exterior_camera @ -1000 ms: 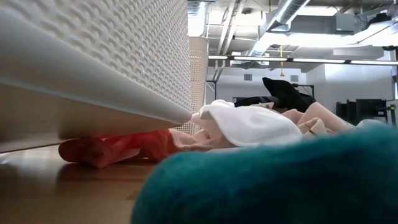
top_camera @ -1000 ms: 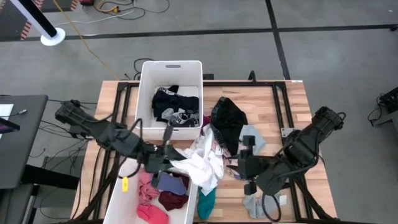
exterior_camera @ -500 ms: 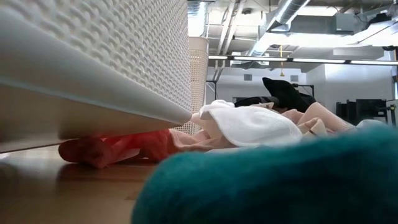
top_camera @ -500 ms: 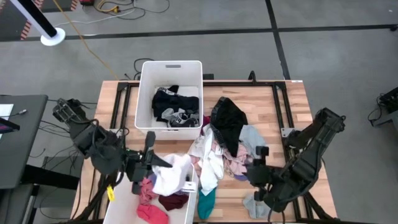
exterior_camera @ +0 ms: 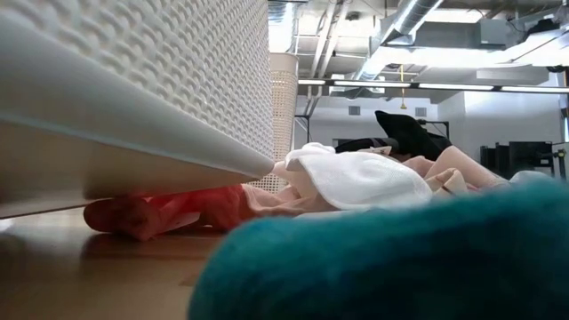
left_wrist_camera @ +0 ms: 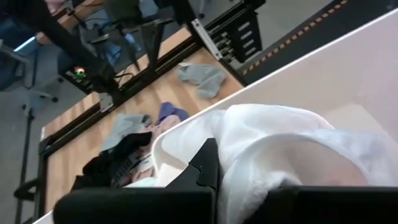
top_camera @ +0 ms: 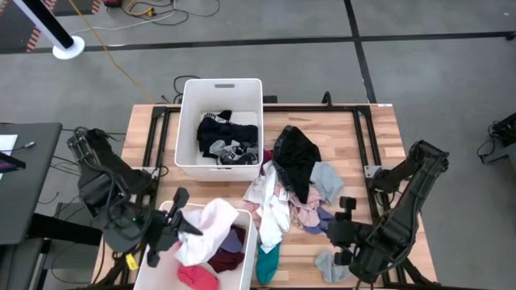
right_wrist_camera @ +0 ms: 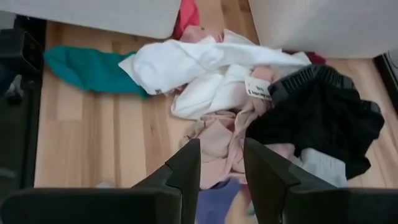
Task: Sort clothes
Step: Put the white underwear into the bottom white laundry bin
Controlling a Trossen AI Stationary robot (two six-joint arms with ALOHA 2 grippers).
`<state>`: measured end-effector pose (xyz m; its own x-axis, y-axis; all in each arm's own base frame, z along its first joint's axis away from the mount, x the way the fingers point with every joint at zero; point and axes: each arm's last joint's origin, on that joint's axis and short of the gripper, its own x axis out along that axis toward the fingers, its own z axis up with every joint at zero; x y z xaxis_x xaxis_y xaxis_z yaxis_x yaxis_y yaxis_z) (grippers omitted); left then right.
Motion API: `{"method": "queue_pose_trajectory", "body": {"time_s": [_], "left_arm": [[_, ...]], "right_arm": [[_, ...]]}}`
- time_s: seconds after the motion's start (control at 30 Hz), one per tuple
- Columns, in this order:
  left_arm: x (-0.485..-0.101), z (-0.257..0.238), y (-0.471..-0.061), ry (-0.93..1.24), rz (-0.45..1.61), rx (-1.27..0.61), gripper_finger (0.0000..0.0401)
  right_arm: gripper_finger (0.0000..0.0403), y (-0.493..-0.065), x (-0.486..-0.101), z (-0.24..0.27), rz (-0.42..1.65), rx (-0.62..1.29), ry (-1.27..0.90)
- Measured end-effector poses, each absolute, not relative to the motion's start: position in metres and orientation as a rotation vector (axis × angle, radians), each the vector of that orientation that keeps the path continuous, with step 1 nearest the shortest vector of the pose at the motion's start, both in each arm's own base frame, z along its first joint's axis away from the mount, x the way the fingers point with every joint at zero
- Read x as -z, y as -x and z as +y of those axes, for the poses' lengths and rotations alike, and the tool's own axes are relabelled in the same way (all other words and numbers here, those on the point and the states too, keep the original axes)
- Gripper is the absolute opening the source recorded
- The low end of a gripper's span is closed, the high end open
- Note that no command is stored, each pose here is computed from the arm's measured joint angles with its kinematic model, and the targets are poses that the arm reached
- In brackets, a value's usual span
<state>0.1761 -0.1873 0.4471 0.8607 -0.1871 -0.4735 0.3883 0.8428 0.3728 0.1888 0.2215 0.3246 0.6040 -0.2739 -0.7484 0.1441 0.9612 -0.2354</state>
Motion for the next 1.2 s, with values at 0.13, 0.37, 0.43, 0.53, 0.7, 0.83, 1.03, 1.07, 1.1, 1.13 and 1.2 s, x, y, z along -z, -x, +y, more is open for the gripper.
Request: {"method": "queue_pose_trajectory", "body": {"time_s": [0.13,0.37,0.43,0.53,0.7,0.83,1.03,1.07,1.1,1.13,1.2], "left_arm": [[-0.448,-0.192,-0.171,-0.481,0.428,0.342,0.0],[-0.452,-0.204,-0.162,-0.485,0.368,0.4,0.0],[-0.452,-0.205,-0.16,-0.493,0.365,0.412,0.0],[-0.451,-0.205,-0.159,-0.486,0.374,0.413,0.0],[-0.448,-0.204,-0.158,-0.459,0.416,0.398,0.0],[-0.441,-0.202,-0.158,-0.435,0.47,0.378,0.0],[-0.422,-0.203,-0.163,-0.425,0.537,0.349,0.0],[-0.419,-0.203,-0.164,-0.418,0.551,0.354,0.0],[-0.416,-0.203,-0.165,-0.409,0.561,0.356,0.0],[-0.414,-0.203,-0.167,-0.4,0.571,0.359,0.0],[-0.407,-0.204,-0.169,-0.394,0.583,0.356,0.0]], "right_arm": [[0.0136,-0.187,-0.315,0.22,0.906,0.276,0.151],[0.0137,-0.185,-0.302,0.217,0.923,0.313,0.154],[0.0137,-0.185,-0.299,0.217,0.928,0.322,0.154],[0.0137,-0.185,-0.298,0.217,0.927,0.324,0.153],[0.0137,-0.185,-0.298,0.217,0.927,0.325,0.148],[0.0137,-0.185,-0.298,0.217,0.926,0.327,0.144],[0.0137,-0.185,-0.298,0.217,0.925,0.327,0.144],[0.0137,-0.185,-0.298,0.217,0.925,0.327,0.144],[0.0137,-0.185,-0.298,0.217,0.925,0.327,0.144],[0.0137,-0.185,-0.298,0.217,0.925,0.327,0.144],[0.0137,-0.185,-0.298,0.217,0.925,0.327,0.143]]}}
